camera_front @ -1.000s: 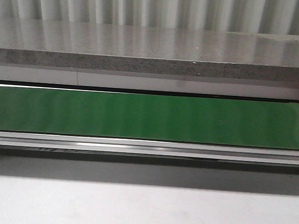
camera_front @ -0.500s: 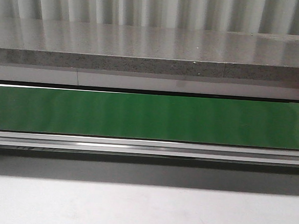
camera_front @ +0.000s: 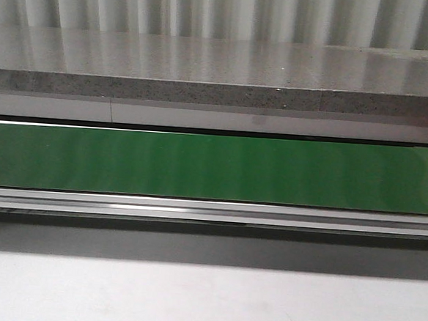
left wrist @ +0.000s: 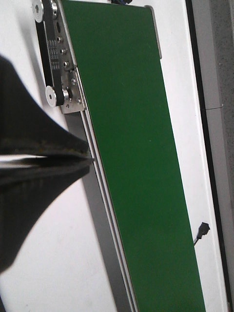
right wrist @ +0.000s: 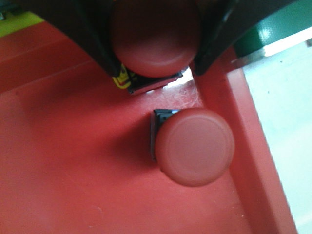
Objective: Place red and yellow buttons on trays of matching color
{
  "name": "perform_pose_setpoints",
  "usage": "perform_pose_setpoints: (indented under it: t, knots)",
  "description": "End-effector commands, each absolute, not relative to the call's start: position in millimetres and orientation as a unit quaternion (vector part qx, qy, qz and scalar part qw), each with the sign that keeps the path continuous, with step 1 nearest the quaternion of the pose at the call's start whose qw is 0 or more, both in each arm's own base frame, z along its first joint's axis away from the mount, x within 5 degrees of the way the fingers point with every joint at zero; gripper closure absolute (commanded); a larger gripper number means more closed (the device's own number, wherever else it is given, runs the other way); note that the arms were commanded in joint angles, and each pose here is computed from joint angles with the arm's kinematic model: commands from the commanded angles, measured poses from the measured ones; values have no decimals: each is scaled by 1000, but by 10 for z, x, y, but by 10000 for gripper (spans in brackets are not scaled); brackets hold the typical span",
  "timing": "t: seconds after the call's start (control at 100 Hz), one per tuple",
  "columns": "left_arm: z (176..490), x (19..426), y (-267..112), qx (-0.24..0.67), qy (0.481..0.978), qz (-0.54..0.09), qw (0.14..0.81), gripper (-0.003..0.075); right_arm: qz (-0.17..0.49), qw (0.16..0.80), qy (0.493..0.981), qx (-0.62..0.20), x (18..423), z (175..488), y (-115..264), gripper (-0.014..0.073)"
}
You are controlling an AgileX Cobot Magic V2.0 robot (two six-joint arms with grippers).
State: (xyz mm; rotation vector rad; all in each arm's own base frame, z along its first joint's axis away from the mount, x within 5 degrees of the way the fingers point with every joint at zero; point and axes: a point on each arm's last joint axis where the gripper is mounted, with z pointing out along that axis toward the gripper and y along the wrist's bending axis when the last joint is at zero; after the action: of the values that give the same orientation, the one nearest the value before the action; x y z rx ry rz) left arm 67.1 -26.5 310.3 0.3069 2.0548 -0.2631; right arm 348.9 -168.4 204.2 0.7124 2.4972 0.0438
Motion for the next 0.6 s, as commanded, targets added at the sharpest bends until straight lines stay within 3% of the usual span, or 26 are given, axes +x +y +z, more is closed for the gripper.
perform_pose_setpoints:
  t: [0.0,0.12,0.27,0.32,0.59]
  knots:
    - [3238,700,-281,122,826,-121,537,740,2,319,910,266,3526,2261,-1741,411]
    - [3238,700,-281,122,826,-121,537,740,5,311,912,267,3529,2223,-1741,382]
    - [3238,700,-281,122,826,-121,537,740,5,309,913,266,3523,2230,-1736,107]
    - [3238,700,-281,122,826,-121,537,740,6,308,913,266,3517,2239,-1732,54]
    - [3238,700,-281,122,826,-121,537,740,0,337,907,253,3396,2586,-1650,48]
